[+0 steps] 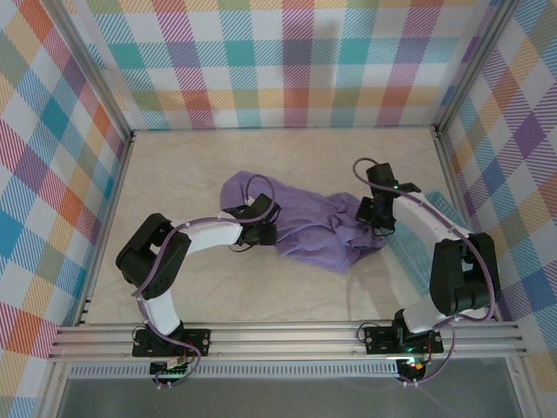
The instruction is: Fold the inside-out t-shirt
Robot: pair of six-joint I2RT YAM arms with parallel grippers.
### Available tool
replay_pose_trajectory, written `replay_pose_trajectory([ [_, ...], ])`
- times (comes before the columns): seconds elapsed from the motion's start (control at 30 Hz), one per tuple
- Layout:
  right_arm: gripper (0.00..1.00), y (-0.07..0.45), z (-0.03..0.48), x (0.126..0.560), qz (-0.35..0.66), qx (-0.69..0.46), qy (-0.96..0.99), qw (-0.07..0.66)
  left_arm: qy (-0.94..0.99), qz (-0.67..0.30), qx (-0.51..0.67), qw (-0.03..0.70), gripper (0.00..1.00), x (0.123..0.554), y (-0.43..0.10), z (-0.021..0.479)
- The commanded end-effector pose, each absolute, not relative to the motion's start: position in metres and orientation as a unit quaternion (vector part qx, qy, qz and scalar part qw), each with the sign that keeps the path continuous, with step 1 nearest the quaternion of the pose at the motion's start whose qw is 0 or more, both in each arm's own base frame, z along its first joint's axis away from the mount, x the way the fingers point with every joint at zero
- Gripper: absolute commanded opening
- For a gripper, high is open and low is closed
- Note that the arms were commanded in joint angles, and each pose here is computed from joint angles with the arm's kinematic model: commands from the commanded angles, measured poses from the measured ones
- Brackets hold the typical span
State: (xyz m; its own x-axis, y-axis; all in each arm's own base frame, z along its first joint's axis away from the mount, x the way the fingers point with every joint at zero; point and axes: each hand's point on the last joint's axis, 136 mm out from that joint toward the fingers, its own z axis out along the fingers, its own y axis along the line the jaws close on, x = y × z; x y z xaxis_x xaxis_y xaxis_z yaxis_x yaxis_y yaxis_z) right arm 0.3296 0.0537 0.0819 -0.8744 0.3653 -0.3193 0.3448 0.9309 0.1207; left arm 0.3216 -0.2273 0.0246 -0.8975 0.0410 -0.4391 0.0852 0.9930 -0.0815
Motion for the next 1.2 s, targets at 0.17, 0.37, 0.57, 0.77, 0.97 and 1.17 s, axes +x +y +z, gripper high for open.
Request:
replay_pose_trajectory([
  [0.17,0.00,0.013,0.103,0.352,0.002,0.242,0.947,0.213,0.974,-0.024,0.030,0.224,0.54,0.315,-0.217,0.025],
  [0.37,0.00,0.015,0.130,0.357,0.010,0.223,0.944,0.245,0.971,-0.019,0.028,0.236,0.49,0.318,-0.212,0.034],
  [0.57,0.00,0.046,0.167,0.354,0.053,0.159,0.945,0.281,0.969,0.010,0.019,0.247,0.33,0.326,-0.193,0.042],
  [0.77,0.00,0.098,0.213,0.356,0.104,0.068,0.941,0.316,0.965,0.018,-0.039,0.260,0.18,0.324,-0.145,0.061],
  [0.97,0.00,0.174,0.260,0.366,0.124,-0.072,0.925,0.352,0.950,-0.054,-0.012,0.308,0.27,0.298,-0.159,0.112],
  [1.17,0.06,0.263,0.281,0.345,0.128,-0.233,0.889,0.373,0.901,-0.148,-0.006,0.409,0.51,0.285,-0.169,0.193],
])
